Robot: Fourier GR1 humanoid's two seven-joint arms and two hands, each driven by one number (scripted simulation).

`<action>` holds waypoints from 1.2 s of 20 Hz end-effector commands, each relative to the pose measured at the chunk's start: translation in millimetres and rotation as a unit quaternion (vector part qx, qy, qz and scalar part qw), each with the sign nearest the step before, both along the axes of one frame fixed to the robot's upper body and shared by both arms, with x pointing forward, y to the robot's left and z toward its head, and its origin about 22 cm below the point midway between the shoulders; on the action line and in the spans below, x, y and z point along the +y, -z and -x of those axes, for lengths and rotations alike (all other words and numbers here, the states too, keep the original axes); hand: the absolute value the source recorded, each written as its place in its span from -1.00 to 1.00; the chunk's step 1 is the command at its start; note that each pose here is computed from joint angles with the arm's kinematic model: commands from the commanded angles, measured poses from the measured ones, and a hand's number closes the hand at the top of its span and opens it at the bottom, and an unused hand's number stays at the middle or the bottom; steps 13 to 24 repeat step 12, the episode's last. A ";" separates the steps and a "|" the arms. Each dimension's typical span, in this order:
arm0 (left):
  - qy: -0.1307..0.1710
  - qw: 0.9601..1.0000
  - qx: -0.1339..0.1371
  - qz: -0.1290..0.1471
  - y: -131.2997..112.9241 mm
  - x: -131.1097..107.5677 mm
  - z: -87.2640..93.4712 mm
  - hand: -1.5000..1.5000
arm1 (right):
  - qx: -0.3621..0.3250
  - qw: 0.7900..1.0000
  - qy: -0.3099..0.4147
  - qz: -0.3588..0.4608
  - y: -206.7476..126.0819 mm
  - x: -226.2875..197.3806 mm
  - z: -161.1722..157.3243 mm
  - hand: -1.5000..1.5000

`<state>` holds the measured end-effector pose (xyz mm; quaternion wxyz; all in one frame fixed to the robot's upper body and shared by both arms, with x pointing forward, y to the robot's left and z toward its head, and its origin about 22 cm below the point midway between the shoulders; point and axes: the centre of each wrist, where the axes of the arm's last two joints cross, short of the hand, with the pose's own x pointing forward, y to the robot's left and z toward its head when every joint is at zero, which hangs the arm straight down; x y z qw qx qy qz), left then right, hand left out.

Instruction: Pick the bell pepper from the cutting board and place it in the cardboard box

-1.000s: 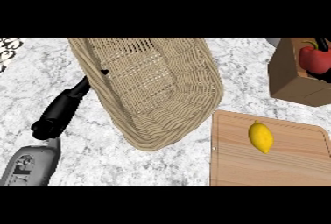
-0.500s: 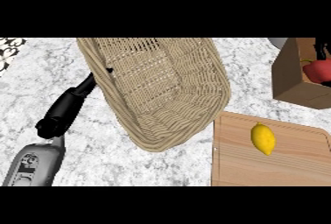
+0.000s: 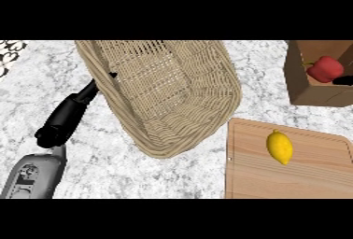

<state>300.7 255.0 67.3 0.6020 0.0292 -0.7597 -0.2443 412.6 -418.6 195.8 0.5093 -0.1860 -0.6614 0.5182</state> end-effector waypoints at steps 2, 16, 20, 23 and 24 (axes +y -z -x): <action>-0.001 1.000 0.003 0.007 0.7 7.1 1.2 0.00 | 0.031 0.957 -0.036 -0.287 25.1 4.4 -9.0 -1.00; 0.006 1.000 -0.014 0.002 -8.9 -1.8 -1.5 0.00 | 0.063 0.891 0.094 -0.440 -0.3 -65.4 25.7 -1.00; 0.006 1.000 -0.014 0.002 -8.9 -1.8 -1.5 0.00 | 0.063 0.891 0.094 -0.440 -0.3 -65.4 25.7 -1.00; 0.006 1.000 -0.014 0.002 -8.9 -1.8 -1.5 0.00 | 0.063 0.891 0.094 -0.440 -0.3 -65.4 25.7 -1.00; 0.006 1.000 -0.014 0.002 -8.9 -1.8 -1.5 0.00 | 0.063 0.891 0.094 -0.440 -0.3 -65.4 25.7 -1.00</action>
